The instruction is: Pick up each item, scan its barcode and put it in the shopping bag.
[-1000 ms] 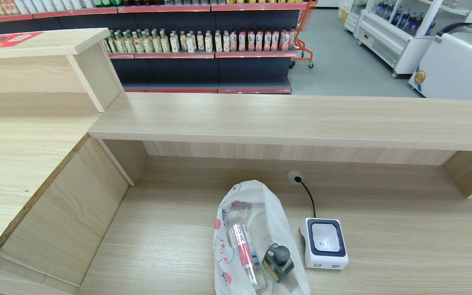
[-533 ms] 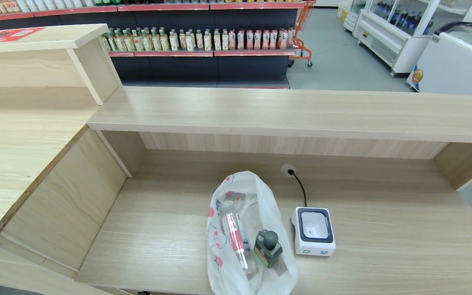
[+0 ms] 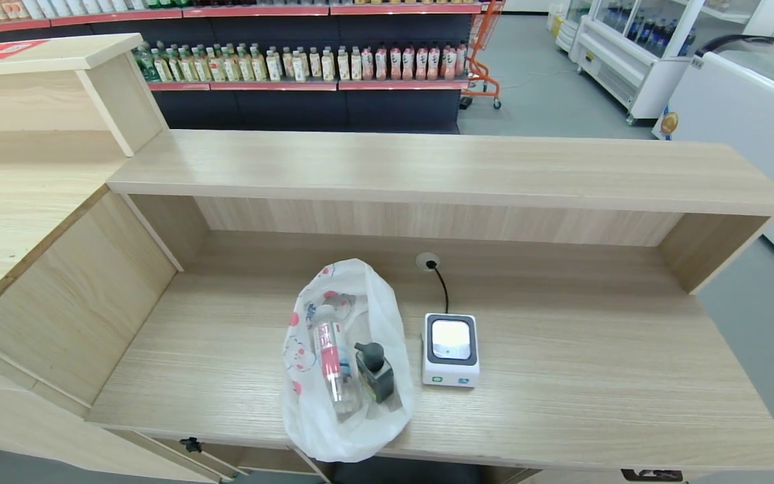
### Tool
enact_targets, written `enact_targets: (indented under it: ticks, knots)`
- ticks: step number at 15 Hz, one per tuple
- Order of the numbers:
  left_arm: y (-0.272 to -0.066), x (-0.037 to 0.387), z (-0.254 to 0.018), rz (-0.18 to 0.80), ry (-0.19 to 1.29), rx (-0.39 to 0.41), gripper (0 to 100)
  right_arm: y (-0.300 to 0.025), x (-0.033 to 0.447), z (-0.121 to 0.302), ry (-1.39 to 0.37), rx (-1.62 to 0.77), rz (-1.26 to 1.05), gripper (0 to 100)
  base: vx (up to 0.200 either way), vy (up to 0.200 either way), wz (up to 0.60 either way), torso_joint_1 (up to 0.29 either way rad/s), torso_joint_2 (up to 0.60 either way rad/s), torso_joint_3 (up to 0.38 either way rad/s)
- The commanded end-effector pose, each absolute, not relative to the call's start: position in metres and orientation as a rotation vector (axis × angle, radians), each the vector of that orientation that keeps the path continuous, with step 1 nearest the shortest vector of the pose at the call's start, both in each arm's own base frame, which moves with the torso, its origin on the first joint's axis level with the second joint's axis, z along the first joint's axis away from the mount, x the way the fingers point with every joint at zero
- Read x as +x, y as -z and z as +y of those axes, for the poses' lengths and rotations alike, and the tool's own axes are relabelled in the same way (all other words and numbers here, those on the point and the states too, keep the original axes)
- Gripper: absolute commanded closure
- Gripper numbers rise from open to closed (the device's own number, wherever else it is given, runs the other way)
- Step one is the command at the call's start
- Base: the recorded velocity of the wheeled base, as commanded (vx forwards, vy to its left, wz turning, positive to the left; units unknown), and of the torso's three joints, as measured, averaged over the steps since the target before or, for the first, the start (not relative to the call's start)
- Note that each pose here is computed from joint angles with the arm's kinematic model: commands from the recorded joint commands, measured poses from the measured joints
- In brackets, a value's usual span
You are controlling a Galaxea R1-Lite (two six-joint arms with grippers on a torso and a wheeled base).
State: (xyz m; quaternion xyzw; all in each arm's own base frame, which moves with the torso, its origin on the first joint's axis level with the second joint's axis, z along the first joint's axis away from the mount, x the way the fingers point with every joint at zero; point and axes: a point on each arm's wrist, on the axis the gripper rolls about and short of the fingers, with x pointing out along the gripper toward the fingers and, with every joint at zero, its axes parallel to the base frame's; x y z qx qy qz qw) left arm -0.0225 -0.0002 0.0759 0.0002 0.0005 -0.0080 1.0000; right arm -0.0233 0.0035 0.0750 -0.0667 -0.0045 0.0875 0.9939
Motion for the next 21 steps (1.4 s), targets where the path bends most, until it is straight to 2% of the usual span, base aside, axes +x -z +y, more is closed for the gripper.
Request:
enact_targets:
  ticks: [1,7,14,20,21]
  knots:
    - [-0.0760,-0.0222,-0.0002,0.005,0.015,0.000,0,-0.0750,-0.0231,0.0035,-0.176,-0.134,-0.007,0,0.000,-0.200,0.00,0.002,0.00,0.002]
    - [-0.0758,-0.0227,-0.0002,-0.002,0.015,-0.003,0,-0.0750,-0.0231,0.0035,-0.176,-0.134,-0.007,0,0.000,-0.033,0.00,0.000,0.00,0.000]
    - [-0.0758,-0.0227,-0.0002,-0.002,0.015,-0.003,0,-0.0750,-0.0231,0.0035,-0.176,-0.134,-0.007,0,0.200,0.000,0.00,0.006,0.00,-0.002]
    - [-0.0758,-0.0227,-0.0002,-0.002,0.015,-0.003,0,-0.0750,-0.0231,0.0035,-0.176,-0.133,-0.007,0,0.000,0.000,0.00,0.000,0.00,0.000]
    - [-0.0758,-0.0228,-0.0002,-0.003,0.015,-0.003,0,-0.0750,-0.0231,0.0035,-0.176,-0.133,-0.007,100,0.000,0.000,0.00,0.000,0.00,0.000]
